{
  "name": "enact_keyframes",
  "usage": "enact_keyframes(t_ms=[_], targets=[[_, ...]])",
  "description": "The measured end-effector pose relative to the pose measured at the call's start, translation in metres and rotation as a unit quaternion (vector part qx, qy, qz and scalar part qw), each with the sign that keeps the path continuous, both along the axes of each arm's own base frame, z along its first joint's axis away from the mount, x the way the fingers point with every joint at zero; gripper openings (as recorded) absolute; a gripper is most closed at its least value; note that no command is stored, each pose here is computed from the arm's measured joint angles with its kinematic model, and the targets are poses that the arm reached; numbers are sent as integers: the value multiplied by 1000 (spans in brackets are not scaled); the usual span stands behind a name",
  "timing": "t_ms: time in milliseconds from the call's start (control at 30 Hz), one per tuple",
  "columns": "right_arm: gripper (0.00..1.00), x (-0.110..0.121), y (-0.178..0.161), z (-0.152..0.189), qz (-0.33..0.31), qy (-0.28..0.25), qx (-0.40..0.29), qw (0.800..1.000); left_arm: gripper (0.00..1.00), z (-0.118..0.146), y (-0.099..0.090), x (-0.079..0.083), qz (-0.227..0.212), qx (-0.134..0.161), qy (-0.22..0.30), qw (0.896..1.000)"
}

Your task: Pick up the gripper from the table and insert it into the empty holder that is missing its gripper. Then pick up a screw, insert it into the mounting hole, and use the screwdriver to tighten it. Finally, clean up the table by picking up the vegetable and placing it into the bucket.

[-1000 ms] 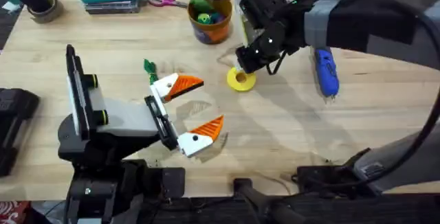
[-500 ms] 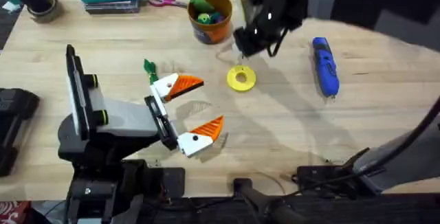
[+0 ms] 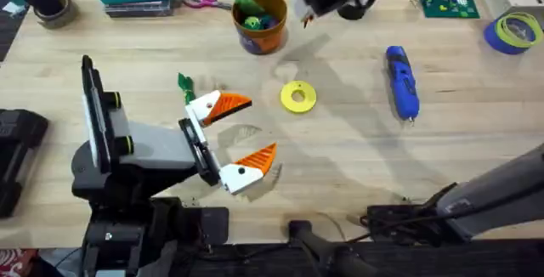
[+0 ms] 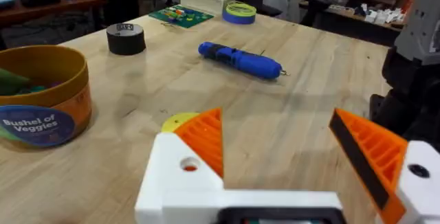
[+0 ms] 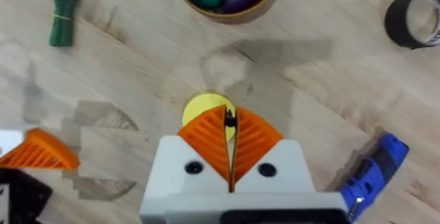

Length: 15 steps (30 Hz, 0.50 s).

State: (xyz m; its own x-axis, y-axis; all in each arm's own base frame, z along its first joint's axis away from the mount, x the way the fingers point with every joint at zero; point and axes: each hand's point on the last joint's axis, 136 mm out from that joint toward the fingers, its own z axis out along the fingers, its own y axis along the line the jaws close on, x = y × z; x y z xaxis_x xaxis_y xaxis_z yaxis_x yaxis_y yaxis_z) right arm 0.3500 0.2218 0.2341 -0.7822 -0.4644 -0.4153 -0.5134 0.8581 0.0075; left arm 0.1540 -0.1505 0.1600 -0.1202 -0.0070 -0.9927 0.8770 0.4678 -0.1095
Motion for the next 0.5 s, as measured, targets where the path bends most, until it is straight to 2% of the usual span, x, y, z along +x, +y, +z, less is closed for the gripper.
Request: enact_keyframes(t_ms=[33, 133, 167, 300, 500], targets=[[6, -4, -3, 33, 7, -17, 6, 1000, 942, 0, 0, 0, 0, 0, 0, 1000], [6, -11, -6, 52, 19, -26, 4, 999, 942, 0, 0, 0, 0, 0, 0, 1000], [6, -21, -7, 69, 39, -34, 1, 999, 942, 0, 0, 0, 0, 0, 0, 1000], [6, -37, -1, 84, 72, -40, -3, 997, 942, 0, 0, 0, 0, 0, 0, 1000], [5, -50, 7, 86, 102, -40, -9, 994, 942, 0, 0, 0, 0, 0, 0, 1000]])
